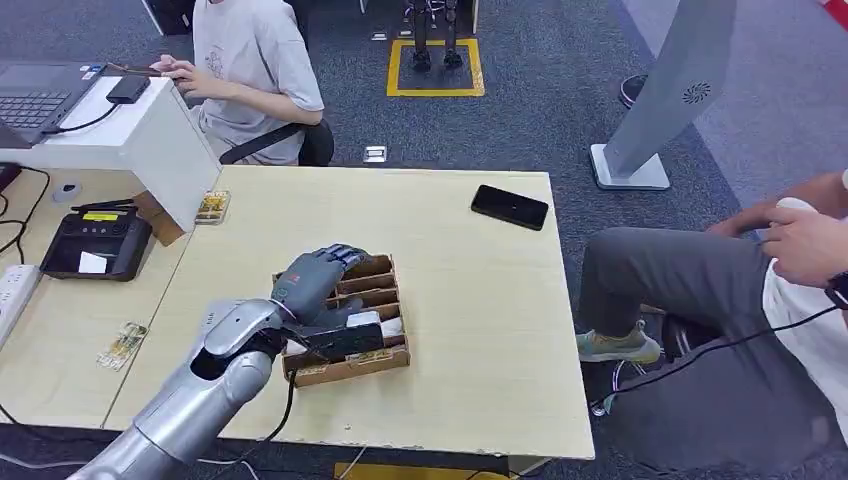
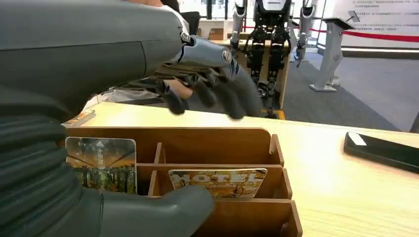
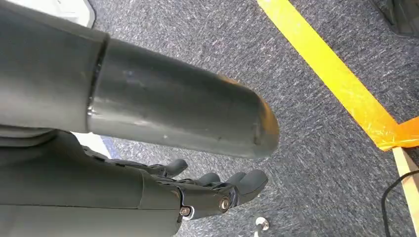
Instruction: Pass the card to the sensor for recognition and then transmit it.
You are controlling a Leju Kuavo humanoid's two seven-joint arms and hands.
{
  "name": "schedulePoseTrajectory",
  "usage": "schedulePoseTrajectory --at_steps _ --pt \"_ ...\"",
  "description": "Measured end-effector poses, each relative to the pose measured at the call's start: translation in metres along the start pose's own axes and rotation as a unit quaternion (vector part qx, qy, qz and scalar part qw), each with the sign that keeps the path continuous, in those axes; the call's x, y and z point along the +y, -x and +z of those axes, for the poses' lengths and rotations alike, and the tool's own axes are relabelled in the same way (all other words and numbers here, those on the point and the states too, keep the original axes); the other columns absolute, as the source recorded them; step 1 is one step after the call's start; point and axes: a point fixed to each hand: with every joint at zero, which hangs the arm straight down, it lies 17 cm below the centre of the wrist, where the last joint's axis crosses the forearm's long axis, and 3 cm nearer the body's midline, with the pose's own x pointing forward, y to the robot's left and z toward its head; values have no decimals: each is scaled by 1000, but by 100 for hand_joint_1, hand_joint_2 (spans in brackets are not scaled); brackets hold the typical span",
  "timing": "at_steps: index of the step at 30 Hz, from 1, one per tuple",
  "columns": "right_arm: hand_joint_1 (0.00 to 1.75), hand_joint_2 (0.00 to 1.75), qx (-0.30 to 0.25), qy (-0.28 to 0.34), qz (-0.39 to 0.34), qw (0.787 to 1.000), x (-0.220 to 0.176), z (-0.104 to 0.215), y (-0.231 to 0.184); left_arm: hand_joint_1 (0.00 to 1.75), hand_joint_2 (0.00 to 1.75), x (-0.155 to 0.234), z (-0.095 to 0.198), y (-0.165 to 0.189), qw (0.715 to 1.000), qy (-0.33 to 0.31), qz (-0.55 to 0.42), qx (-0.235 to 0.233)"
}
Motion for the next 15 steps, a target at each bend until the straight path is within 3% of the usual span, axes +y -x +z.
schedulePoseTrajectory --at_steps 15 --pt "0 0 -14 13 -8 1000 -9 -2 -7 175 175 0 1 -3 1000 0 7 -8"
